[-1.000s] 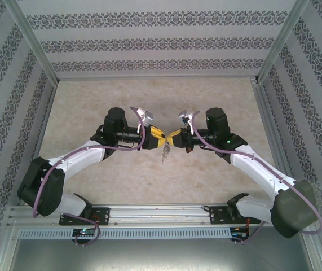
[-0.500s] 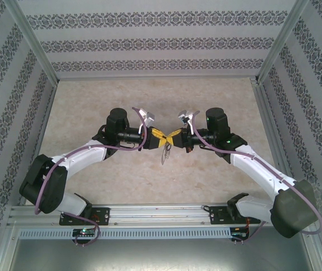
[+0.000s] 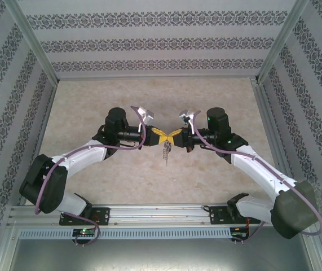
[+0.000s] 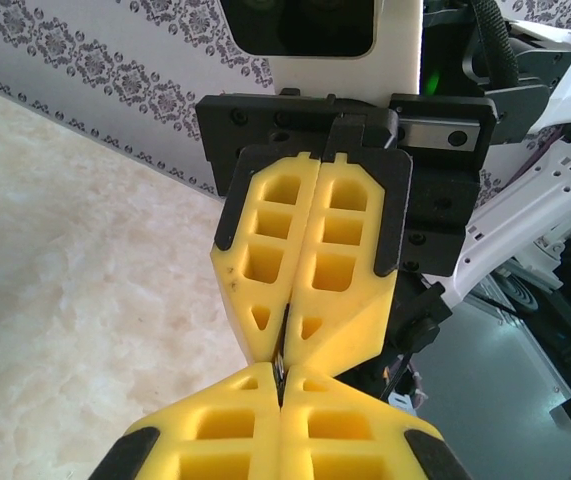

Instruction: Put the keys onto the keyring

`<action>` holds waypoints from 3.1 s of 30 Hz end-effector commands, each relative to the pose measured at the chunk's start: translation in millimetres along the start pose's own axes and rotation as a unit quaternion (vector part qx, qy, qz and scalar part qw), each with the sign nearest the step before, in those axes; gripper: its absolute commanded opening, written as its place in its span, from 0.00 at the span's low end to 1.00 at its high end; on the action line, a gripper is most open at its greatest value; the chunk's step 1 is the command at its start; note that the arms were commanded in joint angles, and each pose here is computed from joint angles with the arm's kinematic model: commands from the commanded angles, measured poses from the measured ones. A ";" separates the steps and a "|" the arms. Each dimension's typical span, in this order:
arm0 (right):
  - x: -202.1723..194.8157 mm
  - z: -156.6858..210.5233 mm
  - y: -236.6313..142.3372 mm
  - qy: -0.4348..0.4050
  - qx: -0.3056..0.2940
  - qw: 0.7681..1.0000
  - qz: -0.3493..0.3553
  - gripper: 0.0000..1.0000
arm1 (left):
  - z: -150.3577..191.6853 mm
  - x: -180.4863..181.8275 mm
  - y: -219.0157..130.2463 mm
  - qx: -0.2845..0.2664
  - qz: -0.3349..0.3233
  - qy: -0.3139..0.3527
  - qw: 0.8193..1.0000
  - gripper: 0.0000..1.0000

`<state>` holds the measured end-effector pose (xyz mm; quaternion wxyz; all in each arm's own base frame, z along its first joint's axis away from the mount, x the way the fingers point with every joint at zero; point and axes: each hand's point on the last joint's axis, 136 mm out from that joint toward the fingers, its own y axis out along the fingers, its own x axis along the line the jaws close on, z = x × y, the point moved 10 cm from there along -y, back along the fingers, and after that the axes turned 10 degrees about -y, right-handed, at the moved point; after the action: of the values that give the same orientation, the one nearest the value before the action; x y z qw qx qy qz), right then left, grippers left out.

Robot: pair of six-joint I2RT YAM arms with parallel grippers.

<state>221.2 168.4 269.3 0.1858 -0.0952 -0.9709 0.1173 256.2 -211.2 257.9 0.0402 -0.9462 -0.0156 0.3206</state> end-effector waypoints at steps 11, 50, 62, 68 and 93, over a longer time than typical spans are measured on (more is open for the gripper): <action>6.0 -17.6 -29.6 -0.022 -0.077 0.995 0.051 0.34 | -8.4 -12.9 1.0 -0.021 0.022 0.042 0.999 0.00; 15.5 24.1 2.0 0.006 -0.079 0.989 0.121 0.50 | -15.7 -18.7 -1.5 -0.059 0.024 0.059 0.996 0.00; 18.1 29.4 6.6 0.005 -0.062 0.990 0.128 0.27 | -15.5 -18.3 -1.5 -0.060 0.023 0.056 0.996 0.00; 22.0 31.2 7.3 -0.003 -0.055 0.990 0.127 0.05 | -15.2 -18.1 -1.5 -0.064 0.020 0.059 0.996 0.00; 31.3 33.5 32.0 -0.018 0.019 0.998 0.059 0.00 | -15.1 -20.7 -4.1 -0.074 0.014 0.068 0.995 0.00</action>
<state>190.4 192.4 234.0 0.1748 -0.1880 -0.9556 0.1450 255.0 -209.6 263.0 -0.0067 -0.9537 -0.0339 0.2987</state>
